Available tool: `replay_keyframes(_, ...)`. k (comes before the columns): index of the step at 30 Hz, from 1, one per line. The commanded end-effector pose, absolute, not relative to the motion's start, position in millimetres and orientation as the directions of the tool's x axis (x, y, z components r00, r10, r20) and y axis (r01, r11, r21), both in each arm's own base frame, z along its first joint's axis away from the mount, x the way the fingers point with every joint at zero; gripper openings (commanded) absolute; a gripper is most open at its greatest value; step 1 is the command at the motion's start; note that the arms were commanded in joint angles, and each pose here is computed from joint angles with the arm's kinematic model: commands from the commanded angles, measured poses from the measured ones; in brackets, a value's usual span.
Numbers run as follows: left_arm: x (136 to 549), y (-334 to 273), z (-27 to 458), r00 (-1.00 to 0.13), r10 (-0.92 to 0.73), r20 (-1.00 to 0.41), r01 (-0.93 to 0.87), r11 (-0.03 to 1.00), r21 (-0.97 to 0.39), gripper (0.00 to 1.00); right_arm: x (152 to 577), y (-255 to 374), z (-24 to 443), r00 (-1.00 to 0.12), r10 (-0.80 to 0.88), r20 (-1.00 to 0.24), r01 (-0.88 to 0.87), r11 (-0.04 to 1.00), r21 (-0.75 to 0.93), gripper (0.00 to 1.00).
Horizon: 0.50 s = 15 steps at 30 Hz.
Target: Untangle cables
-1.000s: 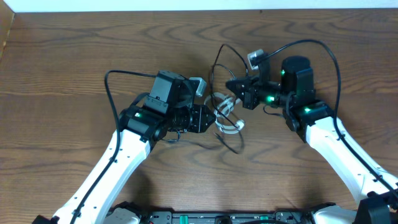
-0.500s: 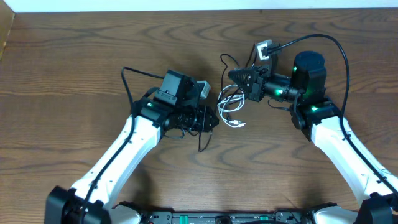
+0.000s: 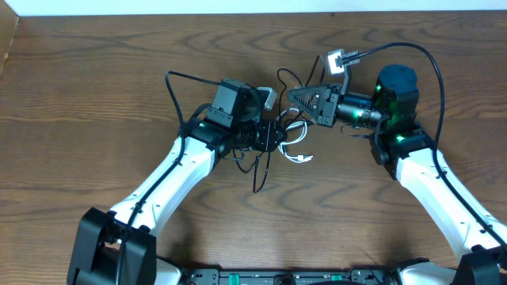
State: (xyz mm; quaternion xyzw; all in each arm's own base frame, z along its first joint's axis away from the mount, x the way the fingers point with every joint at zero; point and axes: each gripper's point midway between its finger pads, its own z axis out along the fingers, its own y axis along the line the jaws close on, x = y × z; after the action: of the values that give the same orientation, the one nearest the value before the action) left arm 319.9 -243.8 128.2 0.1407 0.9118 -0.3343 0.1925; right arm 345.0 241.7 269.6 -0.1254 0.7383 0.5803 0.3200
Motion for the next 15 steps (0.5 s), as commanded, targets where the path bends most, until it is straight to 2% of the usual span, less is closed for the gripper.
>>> replay_keyframes(1, 325, -240, 120, -0.845, 0.201, -0.496, 0.461, 0.745, -0.483, 0.42, 336, 244, 290, -0.783, 0.19, -0.593, -0.553, 0.225, 0.802, 0.01)
replay_keyframes(15, 334, -231, 116, -0.836, 0.196, -0.513, 0.445, 0.788, -0.426, 0.42, 325, 247, 322, -0.772, 0.194, -0.605, -0.595, 0.111, 0.796, 0.01)
